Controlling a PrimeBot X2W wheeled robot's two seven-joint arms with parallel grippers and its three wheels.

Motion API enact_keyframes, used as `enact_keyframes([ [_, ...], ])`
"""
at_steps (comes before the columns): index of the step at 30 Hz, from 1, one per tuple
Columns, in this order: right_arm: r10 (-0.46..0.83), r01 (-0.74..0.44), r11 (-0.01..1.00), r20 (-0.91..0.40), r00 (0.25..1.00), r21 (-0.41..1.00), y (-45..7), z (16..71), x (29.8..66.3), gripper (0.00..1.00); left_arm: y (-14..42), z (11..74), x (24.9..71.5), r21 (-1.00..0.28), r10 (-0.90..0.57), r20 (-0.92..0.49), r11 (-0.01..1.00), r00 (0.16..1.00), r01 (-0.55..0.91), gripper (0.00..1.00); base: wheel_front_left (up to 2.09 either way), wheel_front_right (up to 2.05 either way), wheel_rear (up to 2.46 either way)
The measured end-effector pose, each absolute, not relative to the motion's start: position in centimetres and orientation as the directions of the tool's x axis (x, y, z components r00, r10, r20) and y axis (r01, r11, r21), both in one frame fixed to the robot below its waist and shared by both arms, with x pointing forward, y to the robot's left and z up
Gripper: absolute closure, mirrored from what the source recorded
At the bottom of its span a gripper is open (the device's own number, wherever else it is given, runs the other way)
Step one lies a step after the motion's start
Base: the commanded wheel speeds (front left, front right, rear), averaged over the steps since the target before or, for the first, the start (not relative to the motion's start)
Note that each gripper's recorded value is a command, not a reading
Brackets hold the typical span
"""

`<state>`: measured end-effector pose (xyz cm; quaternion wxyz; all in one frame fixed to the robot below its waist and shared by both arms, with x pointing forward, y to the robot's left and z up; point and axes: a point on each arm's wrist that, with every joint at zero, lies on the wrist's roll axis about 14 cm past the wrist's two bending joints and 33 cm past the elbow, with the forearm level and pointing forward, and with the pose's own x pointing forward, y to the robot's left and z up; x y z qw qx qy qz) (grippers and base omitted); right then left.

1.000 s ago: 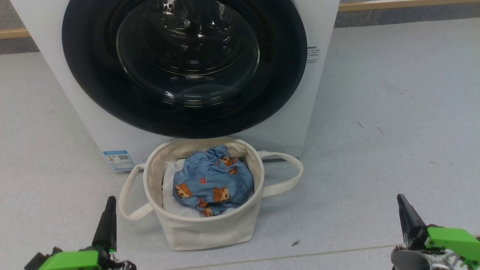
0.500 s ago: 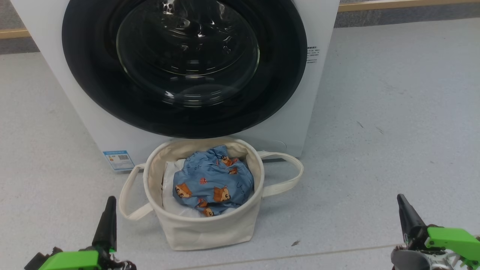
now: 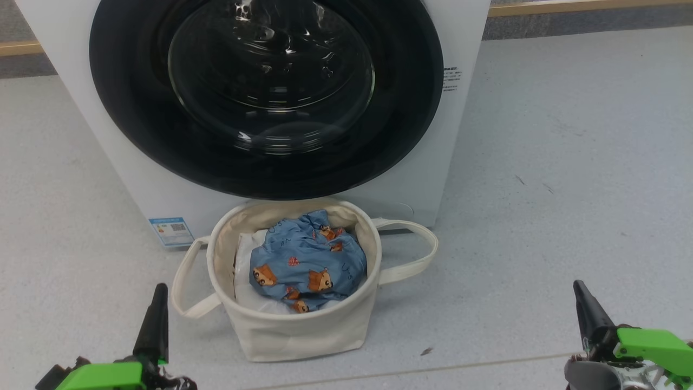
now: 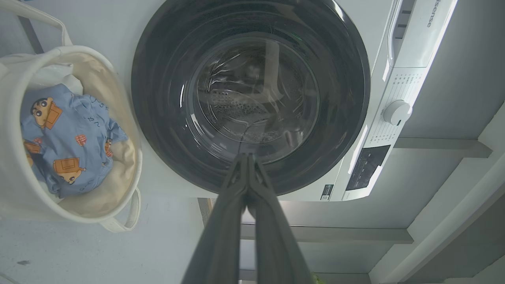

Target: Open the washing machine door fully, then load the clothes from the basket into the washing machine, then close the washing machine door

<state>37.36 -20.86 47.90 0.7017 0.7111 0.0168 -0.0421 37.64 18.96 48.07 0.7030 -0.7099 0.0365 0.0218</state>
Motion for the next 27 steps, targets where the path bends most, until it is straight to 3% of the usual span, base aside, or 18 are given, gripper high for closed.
enact_keyframes([
  [27,-0.035,0.083,-0.015,-0.084,0.996,0.996,-20.85,47.89,37.36,1.00,18.94,48.07,37.64,-0.997,-0.021,-0.082,-0.009,0.996,-0.083,1.00,0.00,0.00,0.00],
])
